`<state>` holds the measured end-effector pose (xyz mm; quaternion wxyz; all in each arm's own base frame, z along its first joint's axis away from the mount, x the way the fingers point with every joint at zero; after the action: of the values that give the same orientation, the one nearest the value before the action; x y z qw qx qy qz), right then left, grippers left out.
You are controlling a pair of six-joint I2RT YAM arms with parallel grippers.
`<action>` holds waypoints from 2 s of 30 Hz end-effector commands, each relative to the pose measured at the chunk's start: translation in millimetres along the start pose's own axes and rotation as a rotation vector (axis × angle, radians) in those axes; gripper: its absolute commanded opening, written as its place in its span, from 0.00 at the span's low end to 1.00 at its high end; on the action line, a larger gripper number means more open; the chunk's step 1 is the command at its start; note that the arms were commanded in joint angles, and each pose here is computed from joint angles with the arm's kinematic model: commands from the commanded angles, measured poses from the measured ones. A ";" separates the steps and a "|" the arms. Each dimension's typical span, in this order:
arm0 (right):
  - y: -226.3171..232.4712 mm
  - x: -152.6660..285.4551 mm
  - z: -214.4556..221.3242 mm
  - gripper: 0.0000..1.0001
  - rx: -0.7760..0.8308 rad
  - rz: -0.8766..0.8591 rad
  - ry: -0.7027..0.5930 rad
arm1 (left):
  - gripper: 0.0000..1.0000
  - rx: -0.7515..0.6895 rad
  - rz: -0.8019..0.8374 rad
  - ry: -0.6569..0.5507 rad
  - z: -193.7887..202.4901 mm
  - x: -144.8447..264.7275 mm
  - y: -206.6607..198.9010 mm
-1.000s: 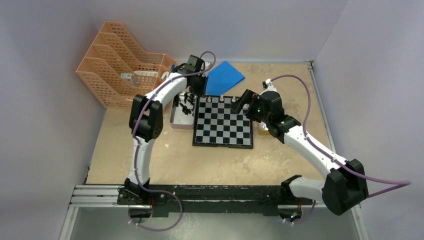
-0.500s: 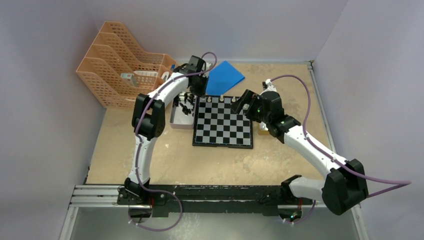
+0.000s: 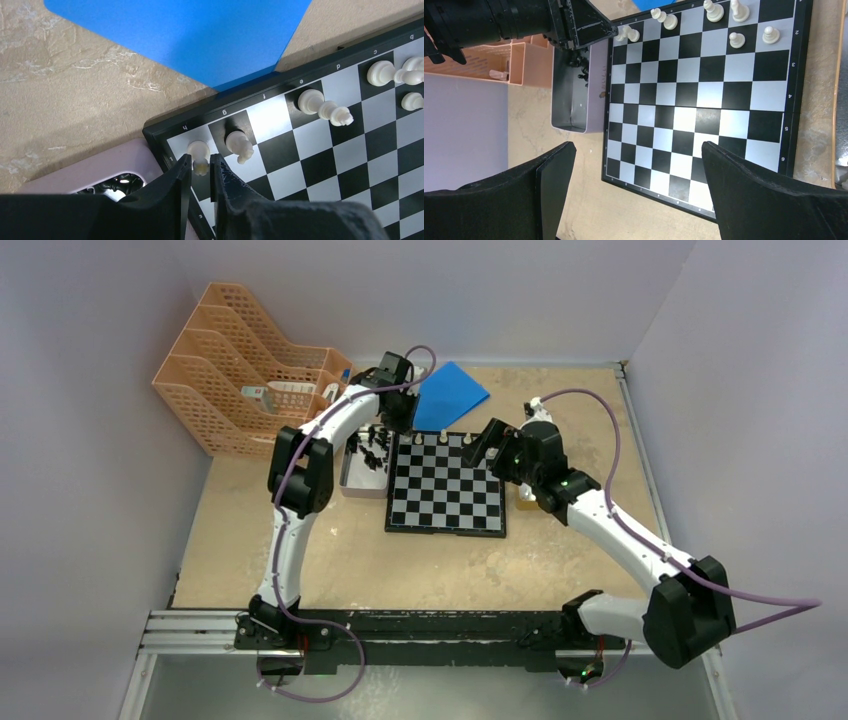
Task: Set up the chess pieces on the board
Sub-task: Place the chess piece on the chessboard, then pick up the chess piece from the storage box.
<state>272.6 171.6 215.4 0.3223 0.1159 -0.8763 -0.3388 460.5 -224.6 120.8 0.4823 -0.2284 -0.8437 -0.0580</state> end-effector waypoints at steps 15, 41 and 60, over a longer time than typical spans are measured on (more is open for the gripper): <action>3.3 -16.5 -32.2 0.99 0.062 0.132 -0.131 | 0.39 -0.008 0.104 -0.208 -48.0 85.2 -19.9; -110.7 -38.9 -92.7 0.54 -0.241 0.600 -0.360 | 0.76 0.037 0.363 -0.249 114.1 199.4 -54.4; -159.9 -83.3 -91.1 0.39 -0.425 0.755 -0.380 | 0.76 -0.012 0.394 -0.290 148.7 207.2 -57.3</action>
<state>379.1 45.9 108.8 0.3082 -0.3217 -0.8170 -0.3661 228.4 -157.9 211.2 0.3924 -0.3786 -0.8360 0.0625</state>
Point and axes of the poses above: each gripper's point midway between its finger pads, its own x axis back along the fingers, its own y axis along the line the jaws close on, z = x × y, the point moved 7 cm from there along x, back along the fingers, and after that the axes turned 4 degrees about -x, right-handed, at the moved point
